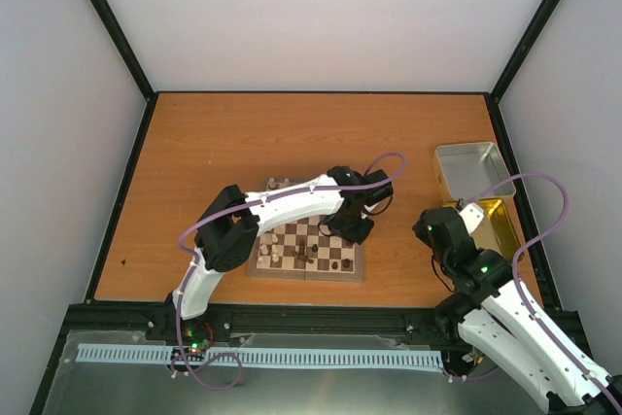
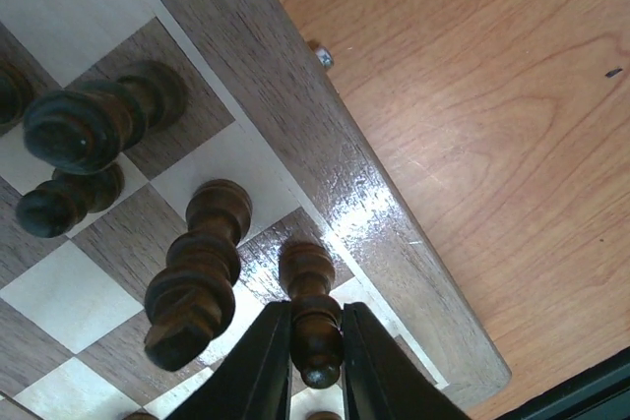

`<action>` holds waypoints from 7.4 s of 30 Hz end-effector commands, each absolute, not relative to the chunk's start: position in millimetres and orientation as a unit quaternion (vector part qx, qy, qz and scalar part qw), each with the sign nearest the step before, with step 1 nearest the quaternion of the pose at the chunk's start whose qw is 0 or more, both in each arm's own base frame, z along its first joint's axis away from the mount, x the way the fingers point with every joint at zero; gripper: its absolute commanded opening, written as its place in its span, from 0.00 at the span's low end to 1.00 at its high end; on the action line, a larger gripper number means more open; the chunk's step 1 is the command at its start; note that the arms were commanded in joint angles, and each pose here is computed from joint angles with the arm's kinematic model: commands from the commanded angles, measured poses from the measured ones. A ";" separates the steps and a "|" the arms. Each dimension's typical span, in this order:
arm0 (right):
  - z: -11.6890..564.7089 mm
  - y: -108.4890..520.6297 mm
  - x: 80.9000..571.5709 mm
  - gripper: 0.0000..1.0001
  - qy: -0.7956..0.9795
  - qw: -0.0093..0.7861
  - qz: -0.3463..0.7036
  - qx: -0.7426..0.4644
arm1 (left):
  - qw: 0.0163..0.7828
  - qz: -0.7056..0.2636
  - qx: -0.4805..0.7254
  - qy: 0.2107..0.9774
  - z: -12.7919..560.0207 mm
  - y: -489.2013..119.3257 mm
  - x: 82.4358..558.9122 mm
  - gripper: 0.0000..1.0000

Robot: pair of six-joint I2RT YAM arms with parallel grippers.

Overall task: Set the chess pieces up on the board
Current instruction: Place the chess piece on the chessboard, then pick up the chess piece from the chessboard, then place the chess piece on the chessboard.

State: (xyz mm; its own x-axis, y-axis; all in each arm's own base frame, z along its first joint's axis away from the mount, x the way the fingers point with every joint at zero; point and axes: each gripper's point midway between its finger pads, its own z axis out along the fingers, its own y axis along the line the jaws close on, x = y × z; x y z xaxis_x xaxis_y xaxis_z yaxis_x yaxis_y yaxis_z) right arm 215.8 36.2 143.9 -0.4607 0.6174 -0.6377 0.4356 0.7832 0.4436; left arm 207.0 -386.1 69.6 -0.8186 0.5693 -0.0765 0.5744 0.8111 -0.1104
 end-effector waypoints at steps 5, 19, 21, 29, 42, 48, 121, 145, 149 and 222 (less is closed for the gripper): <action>147.9 28.6 218.2 0.65 0.838 0.431 0.098 0.321 | 0.035 -0.063 0.301 0.951 82.6 -389.3 216.9 0.25; 149.8 40.3 220.4 0.65 0.844 0.425 0.125 0.303 | 0.065 -0.153 0.281 0.945 144.1 -386.0 216.7 0.50; 150.0 43.2 221.2 0.65 0.846 0.424 0.131 0.297 | 0.070 -0.160 0.264 0.948 147.8 -375.7 217.3 0.50; 150.2 61.6 229.0 0.65 0.860 0.413 0.153 0.260 | 0.070 -0.133 0.190 0.970 121.9 -317.8 221.7 0.46; 142.9 91.6 243.8 0.63 0.890 0.371 0.164 0.206 | 0.126 -0.123 0.122 0.977 99.9 -301.0 266.8 0.51; 139.9 94.5 244.3 0.62 0.895 0.362 0.164 0.202 | 0.174 -0.143 0.077 0.971 108.1 -309.4 317.7 0.42; 227.4 219.7 228.7 0.68 0.751 0.442 0.479 -0.106 | 0.347 -0.291 0.091 0.887 186.0 -314.8 320.0 0.01; 340.9 282.0 221.3 0.66 0.553 0.470 0.679 -0.109 | 0.483 -0.581 -0.082 0.650 392.5 -256.7 270.1 0.01; 359.7 296.0 216.7 0.64 0.536 0.463 0.693 -0.133 | 0.474 -0.597 -0.094 0.640 396.0 -254.7 267.5 0.01; 130.8 206.4 148.6 0.03 0.980 -0.045 0.134 -0.141 | 0.608 -0.248 0.004 0.754 320.7 -160.8 256.5 0.01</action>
